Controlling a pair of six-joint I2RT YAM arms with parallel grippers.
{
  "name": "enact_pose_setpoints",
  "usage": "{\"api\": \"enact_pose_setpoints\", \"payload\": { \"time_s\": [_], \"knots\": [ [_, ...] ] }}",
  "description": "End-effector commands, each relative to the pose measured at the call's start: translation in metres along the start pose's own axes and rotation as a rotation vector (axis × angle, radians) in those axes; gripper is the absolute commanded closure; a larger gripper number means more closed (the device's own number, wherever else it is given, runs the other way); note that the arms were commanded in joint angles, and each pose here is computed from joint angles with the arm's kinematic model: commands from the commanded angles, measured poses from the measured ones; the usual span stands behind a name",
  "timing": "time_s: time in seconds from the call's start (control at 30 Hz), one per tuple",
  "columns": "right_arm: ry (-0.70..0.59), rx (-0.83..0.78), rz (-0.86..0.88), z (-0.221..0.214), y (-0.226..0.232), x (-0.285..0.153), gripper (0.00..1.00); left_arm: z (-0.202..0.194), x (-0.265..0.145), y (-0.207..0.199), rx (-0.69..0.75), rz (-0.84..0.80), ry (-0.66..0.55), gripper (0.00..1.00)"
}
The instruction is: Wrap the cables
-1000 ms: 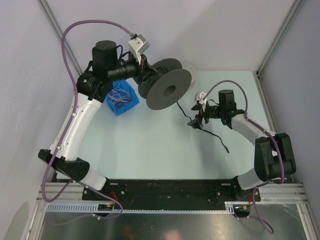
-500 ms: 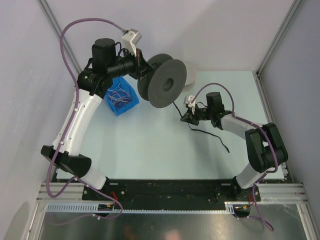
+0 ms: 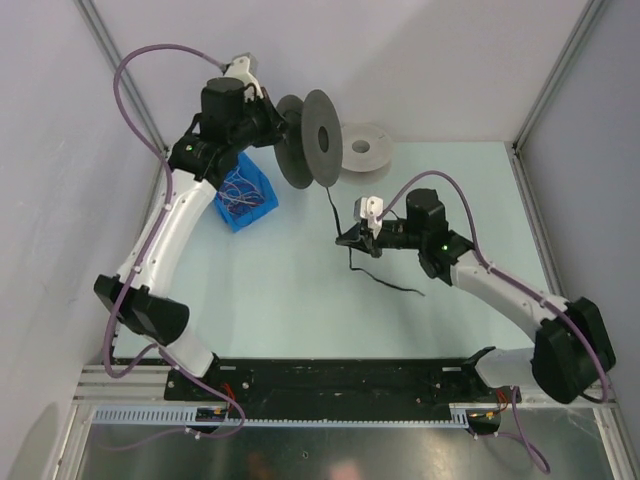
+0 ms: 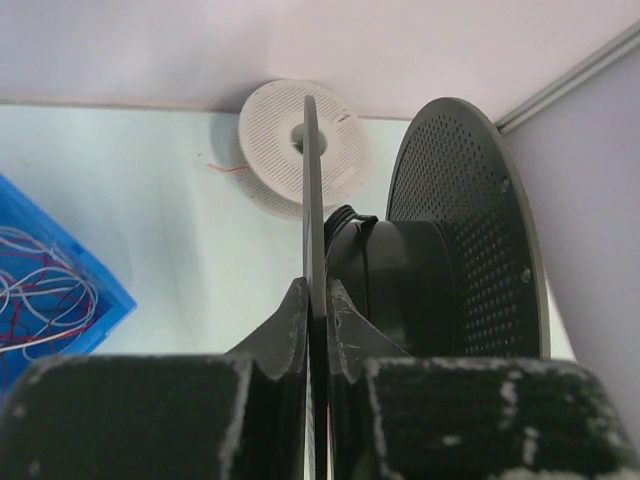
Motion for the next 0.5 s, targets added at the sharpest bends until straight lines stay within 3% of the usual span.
{"api": "enact_pose_setpoints", "payload": {
  "time_s": [0.0,0.27,0.47],
  "knots": [
    [-0.101,-0.151,-0.033,0.053,0.013,-0.006,1.0,0.003,0.012,0.004,-0.034,0.089,-0.065,1.0],
    [-0.125,-0.385,-0.255,0.109,-0.016,-0.03,1.0,-0.05,0.024,0.007,0.059,0.118,0.053,1.0],
    [-0.19,-0.535,-0.498,0.146,-0.048,-0.05,1.0,-0.076,0.019,-0.008,0.115,0.049,0.115,1.0]
  ]
}}
Point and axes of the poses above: each gripper's point midway between its finger pads, its own x axis out along the fingers, its own y axis along the line the jaws close on, z = x × y, the point moved 2 cm from there along -x, back along the fingers, and after that the axes turned 10 degrees about x, right-handed, at the moved point
